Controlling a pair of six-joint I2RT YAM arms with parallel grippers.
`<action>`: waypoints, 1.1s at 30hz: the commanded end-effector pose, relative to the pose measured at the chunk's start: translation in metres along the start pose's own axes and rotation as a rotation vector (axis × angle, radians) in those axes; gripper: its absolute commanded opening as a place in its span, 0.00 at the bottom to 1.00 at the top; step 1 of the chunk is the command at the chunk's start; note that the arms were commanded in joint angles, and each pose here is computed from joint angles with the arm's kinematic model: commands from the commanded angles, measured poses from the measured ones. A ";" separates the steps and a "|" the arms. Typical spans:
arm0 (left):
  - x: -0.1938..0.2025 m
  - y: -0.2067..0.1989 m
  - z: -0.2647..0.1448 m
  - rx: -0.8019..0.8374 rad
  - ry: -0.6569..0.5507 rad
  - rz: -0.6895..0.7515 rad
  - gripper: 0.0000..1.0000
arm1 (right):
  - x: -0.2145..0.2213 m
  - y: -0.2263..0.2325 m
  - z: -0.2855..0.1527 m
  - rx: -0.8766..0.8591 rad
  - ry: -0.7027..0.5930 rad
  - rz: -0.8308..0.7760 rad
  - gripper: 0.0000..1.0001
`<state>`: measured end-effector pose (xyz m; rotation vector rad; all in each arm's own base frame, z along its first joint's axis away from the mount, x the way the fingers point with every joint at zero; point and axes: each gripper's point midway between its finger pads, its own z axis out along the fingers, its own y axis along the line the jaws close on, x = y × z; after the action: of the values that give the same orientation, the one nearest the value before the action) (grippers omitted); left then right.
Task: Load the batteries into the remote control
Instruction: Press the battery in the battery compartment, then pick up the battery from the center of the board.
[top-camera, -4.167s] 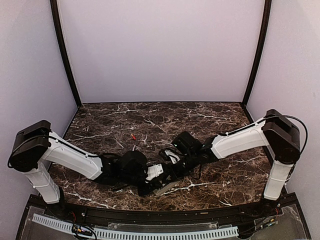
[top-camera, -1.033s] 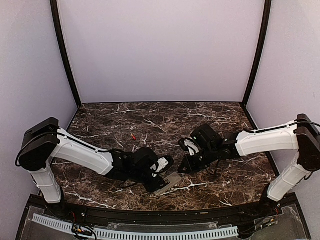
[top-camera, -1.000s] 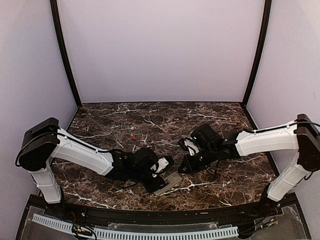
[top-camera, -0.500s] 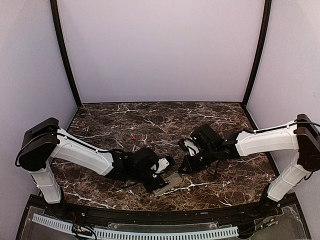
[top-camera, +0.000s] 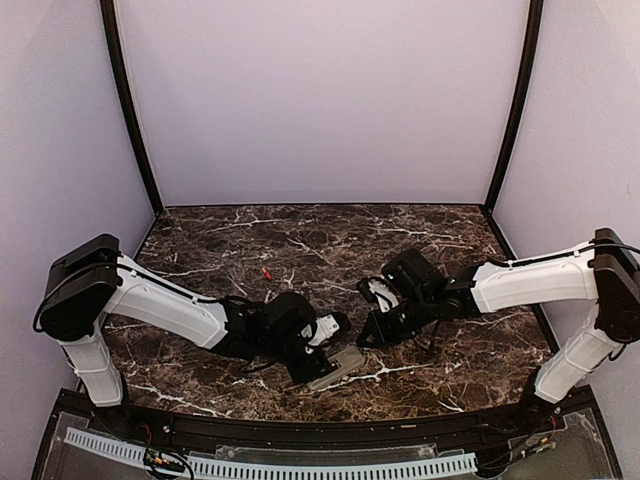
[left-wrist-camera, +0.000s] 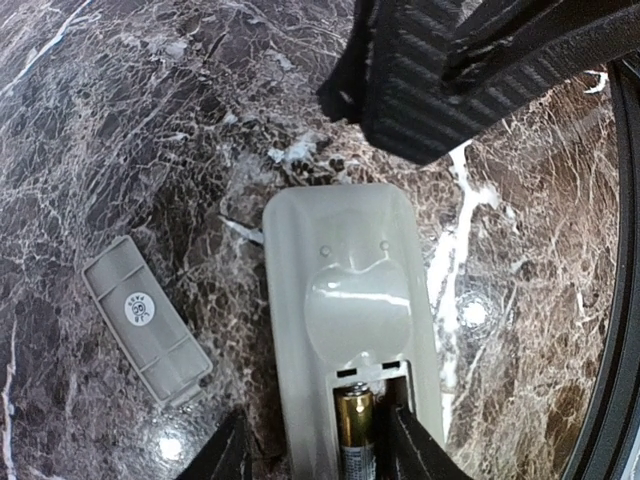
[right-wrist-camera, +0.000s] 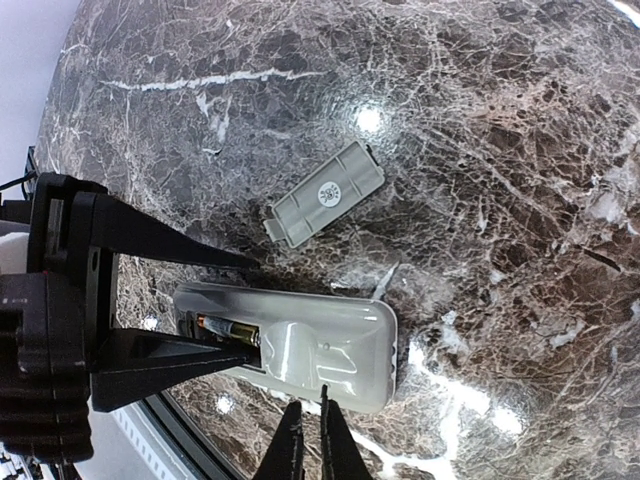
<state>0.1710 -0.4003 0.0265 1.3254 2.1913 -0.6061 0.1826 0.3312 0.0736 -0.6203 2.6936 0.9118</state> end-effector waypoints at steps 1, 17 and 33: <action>0.027 -0.001 -0.001 0.038 0.096 0.012 0.47 | 0.000 -0.002 -0.005 0.006 -0.011 -0.009 0.07; 0.001 0.006 -0.041 0.102 0.004 -0.036 0.60 | -0.002 0.001 -0.005 0.000 -0.006 -0.024 0.07; -0.027 0.073 -0.098 -0.159 -0.201 -0.158 0.67 | -0.012 0.000 -0.022 0.036 -0.070 -0.047 0.13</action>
<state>0.1863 -0.3482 0.0576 1.2354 2.2393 -0.6401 0.1820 0.3269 0.0772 -0.6413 2.6827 0.8889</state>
